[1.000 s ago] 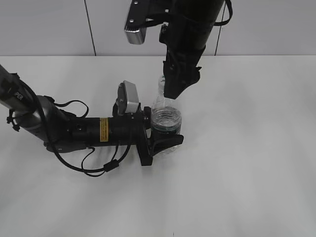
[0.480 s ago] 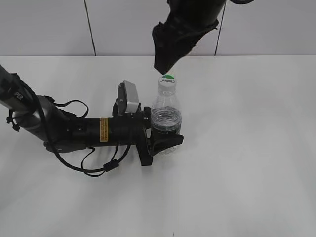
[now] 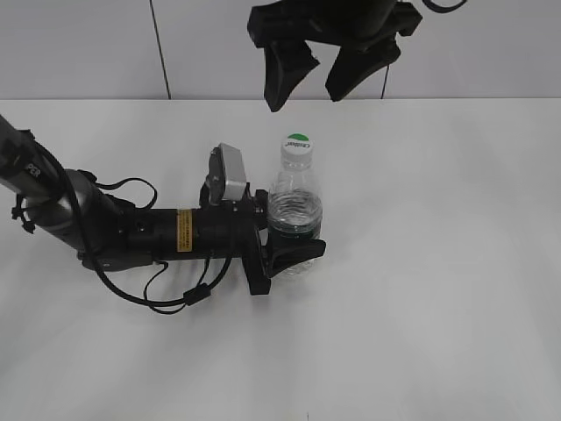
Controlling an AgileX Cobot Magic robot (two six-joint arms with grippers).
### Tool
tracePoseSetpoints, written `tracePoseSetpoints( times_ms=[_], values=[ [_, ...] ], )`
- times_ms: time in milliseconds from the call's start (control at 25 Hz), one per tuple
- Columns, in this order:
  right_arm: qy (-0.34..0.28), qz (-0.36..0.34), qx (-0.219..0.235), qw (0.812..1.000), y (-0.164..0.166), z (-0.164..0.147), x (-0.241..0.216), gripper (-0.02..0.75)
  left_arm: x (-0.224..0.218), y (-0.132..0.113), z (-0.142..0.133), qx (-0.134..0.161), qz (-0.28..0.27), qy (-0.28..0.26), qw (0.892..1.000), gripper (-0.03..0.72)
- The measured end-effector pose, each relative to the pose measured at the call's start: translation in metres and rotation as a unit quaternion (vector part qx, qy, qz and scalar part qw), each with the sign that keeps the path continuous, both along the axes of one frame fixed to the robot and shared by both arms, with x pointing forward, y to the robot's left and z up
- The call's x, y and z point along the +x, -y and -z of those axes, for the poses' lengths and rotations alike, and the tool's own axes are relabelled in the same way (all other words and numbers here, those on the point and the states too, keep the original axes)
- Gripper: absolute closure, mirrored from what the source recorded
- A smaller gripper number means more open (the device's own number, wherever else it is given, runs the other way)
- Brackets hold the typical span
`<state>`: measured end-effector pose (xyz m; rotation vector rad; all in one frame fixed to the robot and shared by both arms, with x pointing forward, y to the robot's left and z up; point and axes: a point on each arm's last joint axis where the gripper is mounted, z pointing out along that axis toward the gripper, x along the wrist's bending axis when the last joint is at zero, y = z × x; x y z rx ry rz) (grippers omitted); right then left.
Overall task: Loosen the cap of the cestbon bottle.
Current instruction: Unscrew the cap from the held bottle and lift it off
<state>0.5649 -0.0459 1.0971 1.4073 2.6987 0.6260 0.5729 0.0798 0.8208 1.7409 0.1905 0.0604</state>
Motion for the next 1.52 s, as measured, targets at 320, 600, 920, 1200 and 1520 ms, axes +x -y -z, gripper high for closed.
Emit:
tracePoseSetpoints(
  times_ms=[320,600,920,1200,1520],
  values=[
    [-0.037,0.007,-0.016,0.999,-0.009,0.032,0.011,0.162,0.000,0.000,0.000,0.000,0.000,0.000,1.000,0.280],
    [-0.046,0.007,-0.021,0.999,-0.011,0.041,0.014,0.162,0.000,0.000,0.000,0.000,0.001,0.000,1.000,0.280],
    [-0.057,-0.001,-0.033,0.998,-0.015,0.056,0.017,0.162,0.000,0.000,0.000,0.000,0.001,0.000,1.000,0.280],
    [-0.055,-0.012,-0.036,0.998,-0.015,0.057,0.018,0.267,0.000,0.000,0.000,0.000,0.001,0.000,1.000,0.280],
    [-0.044,-0.041,-0.042,0.997,-0.015,0.057,0.018,0.437,0.000,0.000,0.000,0.000,0.001,0.000,1.000,0.280]
  ],
)
